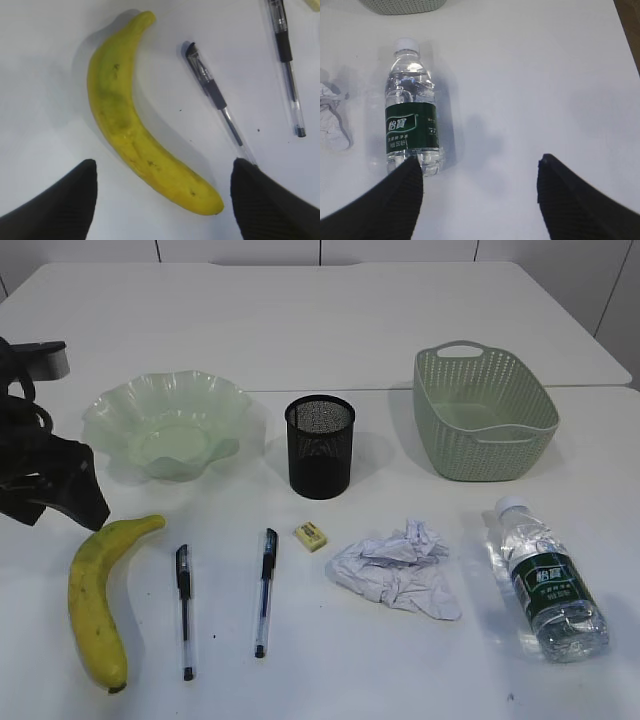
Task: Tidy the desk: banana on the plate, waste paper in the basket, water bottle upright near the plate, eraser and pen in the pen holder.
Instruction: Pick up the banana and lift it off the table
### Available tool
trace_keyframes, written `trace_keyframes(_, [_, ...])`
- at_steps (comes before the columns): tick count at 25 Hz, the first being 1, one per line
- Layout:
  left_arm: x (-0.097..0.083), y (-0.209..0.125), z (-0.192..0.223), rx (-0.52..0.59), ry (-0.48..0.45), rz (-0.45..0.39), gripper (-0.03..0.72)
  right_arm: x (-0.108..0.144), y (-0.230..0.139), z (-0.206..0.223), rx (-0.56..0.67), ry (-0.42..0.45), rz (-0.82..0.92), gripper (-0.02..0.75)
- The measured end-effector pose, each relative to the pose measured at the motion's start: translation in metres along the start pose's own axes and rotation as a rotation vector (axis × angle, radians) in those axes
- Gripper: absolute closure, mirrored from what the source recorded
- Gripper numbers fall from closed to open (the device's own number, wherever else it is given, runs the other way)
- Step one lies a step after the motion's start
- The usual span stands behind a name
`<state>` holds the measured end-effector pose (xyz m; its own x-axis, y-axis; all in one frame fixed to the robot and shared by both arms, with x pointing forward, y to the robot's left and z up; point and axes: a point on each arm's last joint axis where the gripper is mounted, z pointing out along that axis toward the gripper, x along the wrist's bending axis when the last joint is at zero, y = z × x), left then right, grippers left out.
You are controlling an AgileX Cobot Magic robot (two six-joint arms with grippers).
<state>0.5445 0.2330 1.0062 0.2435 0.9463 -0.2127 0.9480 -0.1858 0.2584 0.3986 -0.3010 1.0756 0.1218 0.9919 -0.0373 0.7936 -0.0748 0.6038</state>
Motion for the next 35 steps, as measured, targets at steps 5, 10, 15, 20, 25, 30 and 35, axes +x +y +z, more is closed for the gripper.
trace_keyframes(5, [0.007, 0.001, 0.015, 0.044, 0.03, 0.016, 0.099, 0.001, 0.0, 0.0, 0.004, 0.014, 0.012, 0.206])
trace_keyframes(10, [0.011, 0.002, 0.033, 0.086, 0.031, 0.006, 0.099, 0.002, 0.0, 0.0, 0.005, 0.018, 0.016, 0.206])
trace_keyframes(15, [0.015, 0.002, 0.046, 0.119, 0.033, 0.0, 0.099, 0.002, 0.0, 0.0, 0.005, 0.018, 0.016, 0.206])
trace_keyframes(20, [0.017, 0.001, 0.057, 0.148, 0.033, -0.006, 0.099, 0.002, 0.0, 0.0, 0.005, 0.018, 0.016, 0.206])
trace_keyframes(25, [0.018, 0.003, 0.057, 0.126, 0.039, -0.005, 0.099, 0.002, 0.0, 0.0, 0.003, 0.019, 0.016, 0.206])
trace_keyframes(30, [0.018, 0.004, 0.058, 0.122, 0.043, -0.002, 0.099, 0.002, 0.0, 0.0, 0.004, 0.022, 0.018, 0.206])
trace_keyframes(35, [0.021, 0.003, 0.066, 0.139, 0.046, -0.005, 0.099, 0.002, 0.002, -0.002, -0.007, 0.028, 0.023, 0.206])
